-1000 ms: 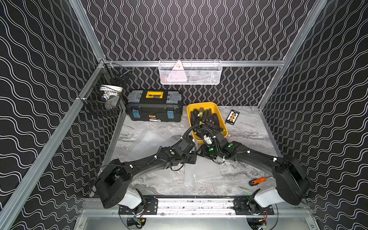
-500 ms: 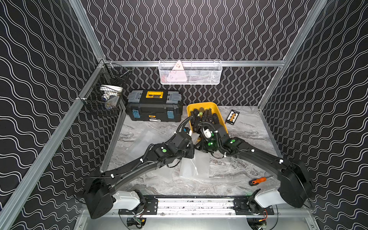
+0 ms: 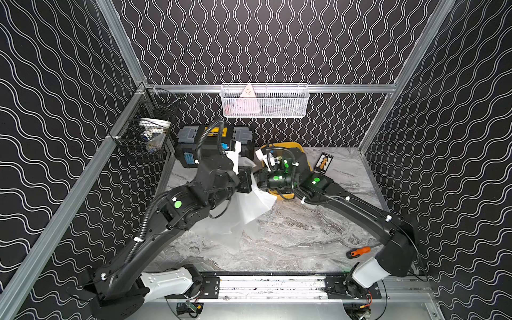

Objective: Place the eggplant in a zip-top bag and seal the zipper
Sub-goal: Open the zipper of the food storage bag at the center of the board.

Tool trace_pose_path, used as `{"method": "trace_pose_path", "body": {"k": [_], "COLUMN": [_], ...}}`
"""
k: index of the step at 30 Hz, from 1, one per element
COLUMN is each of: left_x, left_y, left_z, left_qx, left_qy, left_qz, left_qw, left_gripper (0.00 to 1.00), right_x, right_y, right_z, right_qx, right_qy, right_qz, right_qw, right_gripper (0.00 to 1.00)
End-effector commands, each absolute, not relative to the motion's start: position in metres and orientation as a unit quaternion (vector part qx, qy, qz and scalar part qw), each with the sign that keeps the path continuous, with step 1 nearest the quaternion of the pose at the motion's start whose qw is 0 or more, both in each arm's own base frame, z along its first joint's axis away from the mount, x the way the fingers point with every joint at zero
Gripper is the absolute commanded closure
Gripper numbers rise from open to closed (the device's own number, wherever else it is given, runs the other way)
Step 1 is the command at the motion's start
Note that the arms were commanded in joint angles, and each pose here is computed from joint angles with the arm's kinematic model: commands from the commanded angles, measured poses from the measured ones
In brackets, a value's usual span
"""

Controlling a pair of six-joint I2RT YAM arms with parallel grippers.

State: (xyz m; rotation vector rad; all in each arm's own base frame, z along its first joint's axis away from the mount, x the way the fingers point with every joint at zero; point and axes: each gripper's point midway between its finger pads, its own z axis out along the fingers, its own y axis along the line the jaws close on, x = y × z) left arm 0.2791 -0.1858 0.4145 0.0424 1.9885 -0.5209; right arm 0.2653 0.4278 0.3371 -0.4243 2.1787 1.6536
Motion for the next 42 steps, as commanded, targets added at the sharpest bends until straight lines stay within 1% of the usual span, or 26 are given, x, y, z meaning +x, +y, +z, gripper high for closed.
{"method": "trace_pose_path", "body": {"k": [1,4,7,9,12,16,17,18,20,22,24,28,30,34,38,42], "left_x": [0.279,0.282,0.292,0.300,0.309,0.316,0.317,0.317,0.320,0.322,0.323,0.329,0.331,0.337,0.334,0.330], "left_y": [-0.142,-0.138,-0.150,-0.166,-0.193,-0.219,-0.227,-0.233,-0.245,-0.251,-0.255,-0.264,-0.265,-0.265,-0.270,-0.270], "left_z": [0.408,0.407,0.393,0.370,0.326,0.267,0.252,0.239,0.211,0.188,0.169,0.149,0.143,0.135,0.135,0.136], "left_qx": [0.010,0.018,0.039,0.060,0.077,0.082,0.085,0.089,0.091,0.091,0.092,0.081,0.073,0.056,0.057,0.059], "left_qy": [0.846,0.851,0.862,0.877,0.898,0.918,0.923,0.928,0.937,0.943,0.948,0.951,0.952,0.952,0.945,0.943], "left_qz": [-0.095,-0.062,-0.050,-0.050,-0.071,-0.096,-0.105,-0.111,-0.117,-0.115,-0.116,-0.144,-0.159,-0.193,-0.229,-0.238], "left_qw": [0.524,0.521,0.502,0.474,0.427,0.377,0.361,0.345,0.315,0.297,0.281,0.261,0.252,0.233,0.226,0.224], "left_gripper": [1.00,1.00,1.00,1.00,1.00,1.00,1.00,1.00,1.00,1.00,1.00,1.00,1.00,1.00,1.00,1.00], "right_x": [0.260,0.269,0.280,0.287,0.300,0.316,0.317,0.318,0.318,0.316,0.314,0.305,0.299,0.290,0.301,0.315], "right_y": [0.453,0.463,0.457,0.448,0.424,0.377,0.363,0.353,0.331,0.314,0.300,0.289,0.288,0.295,0.304,0.306], "right_z": [0.352,0.340,0.320,0.300,0.254,0.191,0.173,0.163,0.149,0.149,0.153,0.166,0.164,0.156,0.148,0.136], "right_qx": [-0.171,-0.160,-0.139,-0.121,-0.085,-0.020,-0.004,0.006,0.018,0.023,0.022,0.010,0.014,0.015,0.025,0.042], "right_qy": [0.744,0.741,0.753,0.767,0.801,0.835,0.845,0.851,0.863,0.872,0.878,0.882,0.881,0.887,0.893,0.899], "right_qz": [0.624,0.632,0.622,0.610,0.574,0.534,0.520,0.511,0.489,0.471,0.452,0.439,0.442,0.429,0.414,0.397], "right_qw": [0.168,0.159,0.162,0.159,0.150,0.130,0.123,0.121,0.124,0.134,0.155,0.173,0.170,0.172,0.177,0.179], "right_gripper": [1.00,1.00,1.00,1.00,1.00,0.99,0.97,0.92,0.87,0.80,0.75,0.62,0.58,0.46,0.42,0.41]}}
